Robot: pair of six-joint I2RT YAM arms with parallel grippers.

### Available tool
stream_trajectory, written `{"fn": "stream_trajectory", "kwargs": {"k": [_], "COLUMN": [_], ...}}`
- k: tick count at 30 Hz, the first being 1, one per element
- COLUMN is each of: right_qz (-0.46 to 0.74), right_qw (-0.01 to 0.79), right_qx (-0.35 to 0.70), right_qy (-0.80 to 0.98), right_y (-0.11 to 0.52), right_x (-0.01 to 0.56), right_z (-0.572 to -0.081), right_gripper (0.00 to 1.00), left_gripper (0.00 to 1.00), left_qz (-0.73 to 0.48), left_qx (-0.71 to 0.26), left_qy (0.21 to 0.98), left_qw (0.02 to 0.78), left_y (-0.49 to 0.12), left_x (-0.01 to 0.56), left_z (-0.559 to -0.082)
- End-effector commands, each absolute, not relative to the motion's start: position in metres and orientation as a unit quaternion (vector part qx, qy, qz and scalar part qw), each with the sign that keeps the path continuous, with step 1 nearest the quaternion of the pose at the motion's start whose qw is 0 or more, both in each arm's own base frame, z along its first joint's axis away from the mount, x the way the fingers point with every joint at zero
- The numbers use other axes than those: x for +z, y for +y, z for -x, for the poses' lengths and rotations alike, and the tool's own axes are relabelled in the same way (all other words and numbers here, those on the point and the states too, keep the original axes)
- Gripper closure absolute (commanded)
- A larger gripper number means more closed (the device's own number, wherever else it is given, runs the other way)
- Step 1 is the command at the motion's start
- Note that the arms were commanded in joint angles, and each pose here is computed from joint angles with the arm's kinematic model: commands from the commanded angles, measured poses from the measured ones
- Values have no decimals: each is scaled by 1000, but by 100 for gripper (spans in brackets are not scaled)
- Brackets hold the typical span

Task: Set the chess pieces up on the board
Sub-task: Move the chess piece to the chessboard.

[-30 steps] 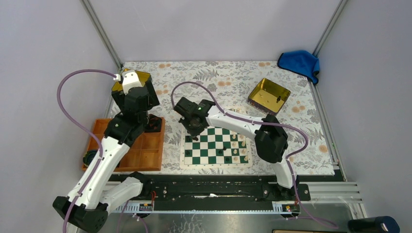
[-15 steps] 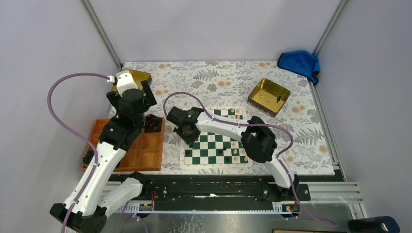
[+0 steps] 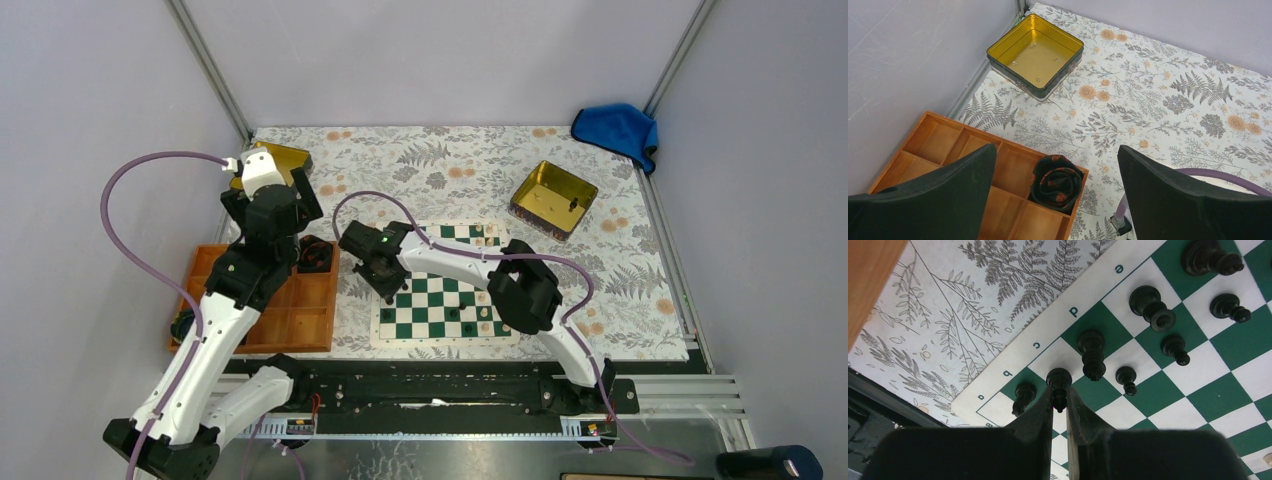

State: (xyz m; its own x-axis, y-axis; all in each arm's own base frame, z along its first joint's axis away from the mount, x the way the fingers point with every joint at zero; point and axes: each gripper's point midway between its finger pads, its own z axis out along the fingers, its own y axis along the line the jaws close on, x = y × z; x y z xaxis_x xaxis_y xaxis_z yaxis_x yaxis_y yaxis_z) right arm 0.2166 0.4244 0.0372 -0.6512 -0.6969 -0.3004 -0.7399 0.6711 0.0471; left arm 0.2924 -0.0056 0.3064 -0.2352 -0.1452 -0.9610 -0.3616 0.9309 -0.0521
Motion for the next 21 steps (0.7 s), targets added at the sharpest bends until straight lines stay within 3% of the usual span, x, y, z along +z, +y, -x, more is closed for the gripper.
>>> {"fn": "stream_trajectory", "kwargs": {"k": [1, 13, 16, 21], "right_qz": [411, 414, 414, 414], "right_qw": [144, 135, 134, 131], "right_qx": [104, 99, 97, 100], "right_qy": [894, 895, 895, 895], "right_y": [441, 441, 440, 438], "right_x": [51, 44, 43, 42], "right_z": [-217, -215, -215, -212], "right_gripper": [100, 99, 92, 70], "left_gripper": [1, 1, 1, 1], "left_qz": [176, 175, 173, 173], "left_qx": [87, 86, 85, 84], "left_qy": [768, 768, 770, 770], "left_qw": [610, 610, 608, 609], "left_y": [-4, -5, -6, -6], "left_x": [313, 311, 310, 310], "left_z": [-293, -293, -294, -294]}}
